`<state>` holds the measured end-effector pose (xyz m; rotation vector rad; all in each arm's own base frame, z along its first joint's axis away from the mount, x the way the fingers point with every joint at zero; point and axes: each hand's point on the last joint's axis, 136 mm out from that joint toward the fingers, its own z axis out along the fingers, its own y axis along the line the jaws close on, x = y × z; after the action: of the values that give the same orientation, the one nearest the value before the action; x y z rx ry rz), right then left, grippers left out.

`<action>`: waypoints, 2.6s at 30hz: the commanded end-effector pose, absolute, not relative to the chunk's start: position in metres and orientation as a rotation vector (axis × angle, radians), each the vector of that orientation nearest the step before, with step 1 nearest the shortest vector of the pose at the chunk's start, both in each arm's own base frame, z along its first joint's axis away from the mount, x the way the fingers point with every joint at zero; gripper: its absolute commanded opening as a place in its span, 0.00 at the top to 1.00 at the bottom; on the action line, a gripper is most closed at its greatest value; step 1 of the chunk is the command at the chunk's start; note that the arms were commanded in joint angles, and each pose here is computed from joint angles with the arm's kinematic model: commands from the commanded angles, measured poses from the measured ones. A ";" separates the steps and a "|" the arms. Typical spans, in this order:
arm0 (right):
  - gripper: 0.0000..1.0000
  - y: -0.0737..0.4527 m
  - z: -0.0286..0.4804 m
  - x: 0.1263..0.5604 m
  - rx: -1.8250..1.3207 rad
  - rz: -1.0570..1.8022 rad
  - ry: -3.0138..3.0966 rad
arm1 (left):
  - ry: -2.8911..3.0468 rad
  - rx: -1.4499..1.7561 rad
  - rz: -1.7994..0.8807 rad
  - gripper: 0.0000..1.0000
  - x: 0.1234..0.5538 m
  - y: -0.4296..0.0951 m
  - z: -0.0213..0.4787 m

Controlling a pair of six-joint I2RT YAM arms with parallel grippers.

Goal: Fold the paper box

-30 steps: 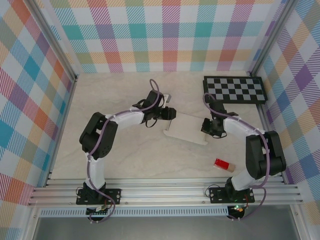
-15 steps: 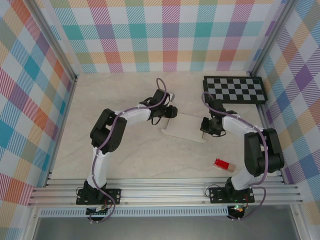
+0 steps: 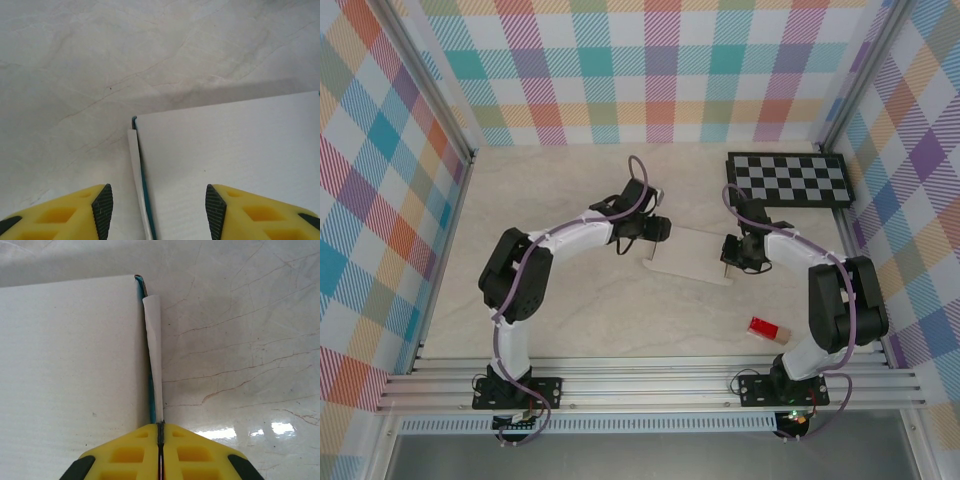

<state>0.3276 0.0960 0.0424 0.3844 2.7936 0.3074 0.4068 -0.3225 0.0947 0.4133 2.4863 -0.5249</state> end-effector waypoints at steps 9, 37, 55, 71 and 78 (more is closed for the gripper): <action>0.92 0.098 0.031 0.317 0.365 0.289 2.835 | 2.602 0.489 -0.610 0.78 0.371 -0.341 0.042; 0.92 0.094 0.017 0.323 0.375 0.216 2.836 | 2.622 0.504 -0.766 0.48 0.339 -0.332 0.050; 0.44 0.154 0.150 0.342 -0.552 0.516 2.388 | 2.796 0.520 -0.392 0.57 0.334 -0.283 -0.012; 0.34 0.200 0.101 0.293 -1.803 0.296 1.761 | 2.784 0.524 -0.475 0.57 0.338 -0.293 -0.007; 0.36 0.204 0.071 0.304 -1.903 0.150 1.753 | 2.777 0.529 -0.478 0.58 0.340 -0.294 -0.002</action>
<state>0.2943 0.2066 0.0746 -1.8465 1.8197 0.2527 0.3598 -0.3196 0.0418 0.5037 2.6179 -0.6062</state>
